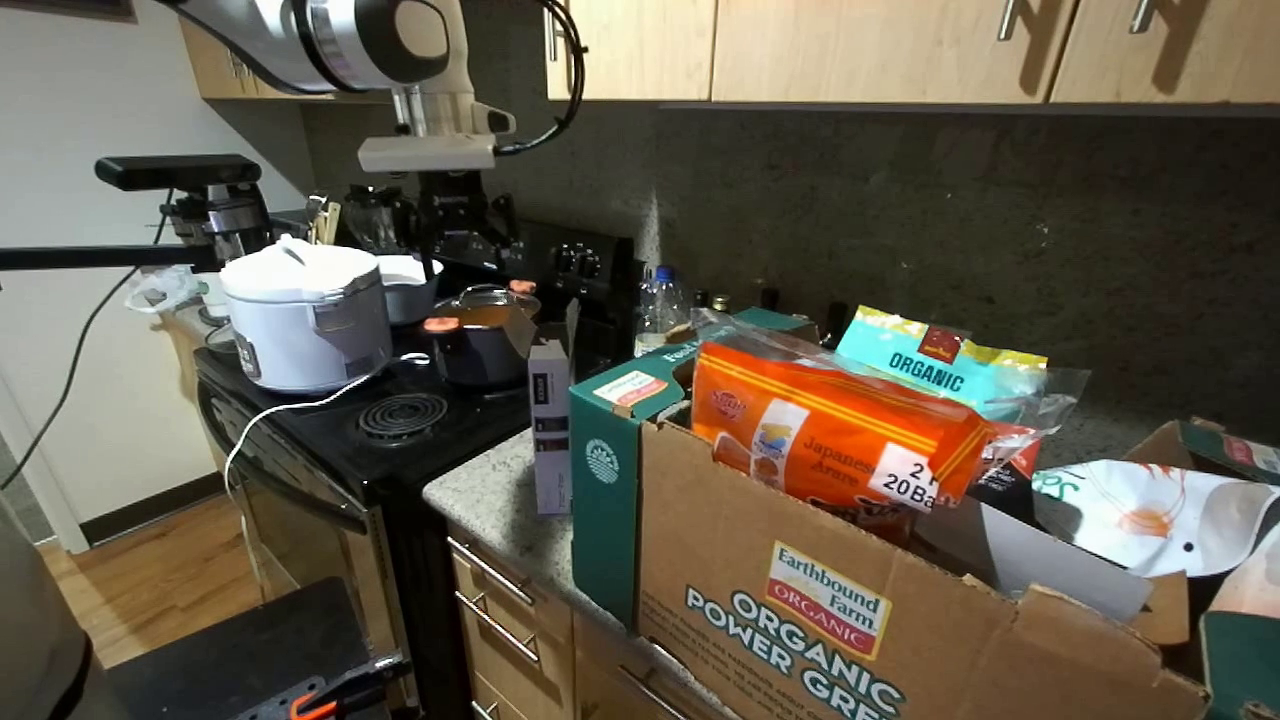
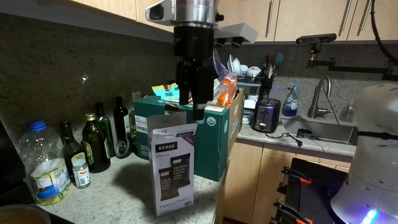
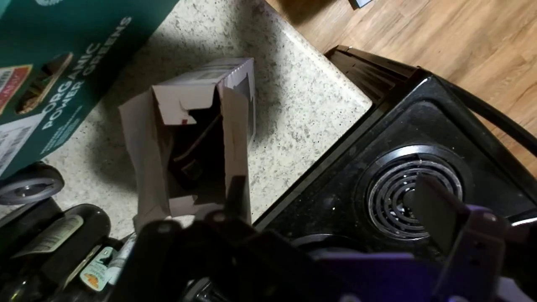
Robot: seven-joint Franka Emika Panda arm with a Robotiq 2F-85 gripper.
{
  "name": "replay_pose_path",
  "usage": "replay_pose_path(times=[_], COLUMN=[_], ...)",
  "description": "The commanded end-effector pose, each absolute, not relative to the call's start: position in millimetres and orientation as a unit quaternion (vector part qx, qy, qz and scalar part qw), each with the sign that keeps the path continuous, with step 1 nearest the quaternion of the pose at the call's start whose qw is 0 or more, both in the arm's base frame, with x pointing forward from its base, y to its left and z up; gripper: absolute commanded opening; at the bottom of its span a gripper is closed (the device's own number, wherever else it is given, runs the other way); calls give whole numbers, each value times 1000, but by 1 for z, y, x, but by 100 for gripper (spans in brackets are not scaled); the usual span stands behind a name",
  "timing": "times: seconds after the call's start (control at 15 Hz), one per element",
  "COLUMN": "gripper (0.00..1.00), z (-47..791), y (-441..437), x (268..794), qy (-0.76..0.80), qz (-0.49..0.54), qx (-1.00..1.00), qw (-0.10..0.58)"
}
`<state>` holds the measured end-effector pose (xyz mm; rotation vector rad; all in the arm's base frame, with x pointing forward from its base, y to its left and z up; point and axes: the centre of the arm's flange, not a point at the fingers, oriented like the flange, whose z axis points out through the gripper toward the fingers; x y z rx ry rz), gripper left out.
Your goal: Put the white box in the green box
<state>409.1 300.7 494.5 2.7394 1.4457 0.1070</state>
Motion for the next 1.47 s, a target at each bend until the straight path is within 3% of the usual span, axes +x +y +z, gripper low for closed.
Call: replay_pose_path(times=[0.0,1.4], gripper=[100,100], z=[485,396], y=[303,290], x=[428,475], qy=[497,513], qz=[38,-4], qx=[866,858], qw=[19,13])
